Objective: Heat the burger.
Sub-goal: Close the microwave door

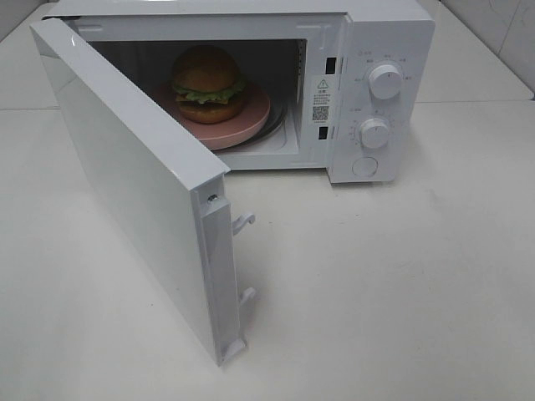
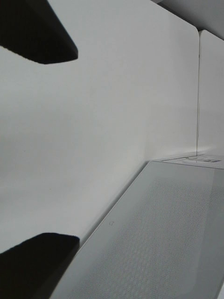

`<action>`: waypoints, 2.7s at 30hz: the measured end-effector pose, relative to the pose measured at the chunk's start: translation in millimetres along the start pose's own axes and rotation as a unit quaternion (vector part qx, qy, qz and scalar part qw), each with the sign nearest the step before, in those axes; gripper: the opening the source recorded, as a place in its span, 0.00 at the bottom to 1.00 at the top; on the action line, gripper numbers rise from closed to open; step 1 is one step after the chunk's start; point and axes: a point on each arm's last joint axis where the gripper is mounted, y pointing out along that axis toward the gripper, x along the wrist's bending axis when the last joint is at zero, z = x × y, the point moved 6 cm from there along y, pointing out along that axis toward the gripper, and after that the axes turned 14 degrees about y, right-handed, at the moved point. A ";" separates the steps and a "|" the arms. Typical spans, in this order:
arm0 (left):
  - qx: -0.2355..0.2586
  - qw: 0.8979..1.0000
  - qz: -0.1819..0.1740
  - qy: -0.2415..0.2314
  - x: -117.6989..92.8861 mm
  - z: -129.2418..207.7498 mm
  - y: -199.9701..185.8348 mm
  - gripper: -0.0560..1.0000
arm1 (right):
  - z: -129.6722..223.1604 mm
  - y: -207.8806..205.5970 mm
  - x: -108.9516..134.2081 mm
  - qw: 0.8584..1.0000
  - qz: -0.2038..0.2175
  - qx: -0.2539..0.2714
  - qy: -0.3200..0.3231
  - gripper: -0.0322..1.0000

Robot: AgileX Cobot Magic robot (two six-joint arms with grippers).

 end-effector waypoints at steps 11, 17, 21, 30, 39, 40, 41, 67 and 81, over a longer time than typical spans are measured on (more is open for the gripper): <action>0.000 1.000 0.000 0.000 0.0 0.0 0.0 0.90 | 0.0 0.0 0.0 1.000 0.000 0.000 0.000 0.71; 0.000 1.000 0.000 0.000 0.0 0.0 0.0 0.90 | -0.1 0.0 0.1 1.000 0.000 0.000 0.000 0.58; 0.000 1.000 0.000 0.000 0.0 0.0 0.0 0.90 | -0.1 0.0 0.1 1.000 0.000 0.000 0.000 0.53; 0.000 1.000 0.000 0.000 0.0 0.0 0.0 0.90 | -0.1 0.0 0.1 1.000 0.000 0.000 0.000 0.45; 0.000 1.000 0.001 -0.001 -0.2 -0.1 0.0 0.90 | -0.1 0.0 0.1 1.000 0.000 0.000 0.000 0.45; 0.000 1.000 0.001 -0.001 -0.2 -0.1 0.0 0.90 | -0.1 0.0 0.1 1.000 0.000 0.000 0.000 0.45; 0.000 1.000 0.001 -0.001 -0.4 -0.1 0.0 0.90 | -0.1 0.0 0.1 1.000 0.000 0.000 0.000 0.45; -0.078 0.997 -0.022 -0.019 19.2 -60.0 24.7 0.53 | -0.1 0.0 0.1 1.000 0.000 0.000 0.000 0.44; -0.091 0.994 -0.059 -0.021 49.3 -100.7 109.9 0.05 | -0.1 0.0 0.1 1.000 0.000 0.000 0.000 0.44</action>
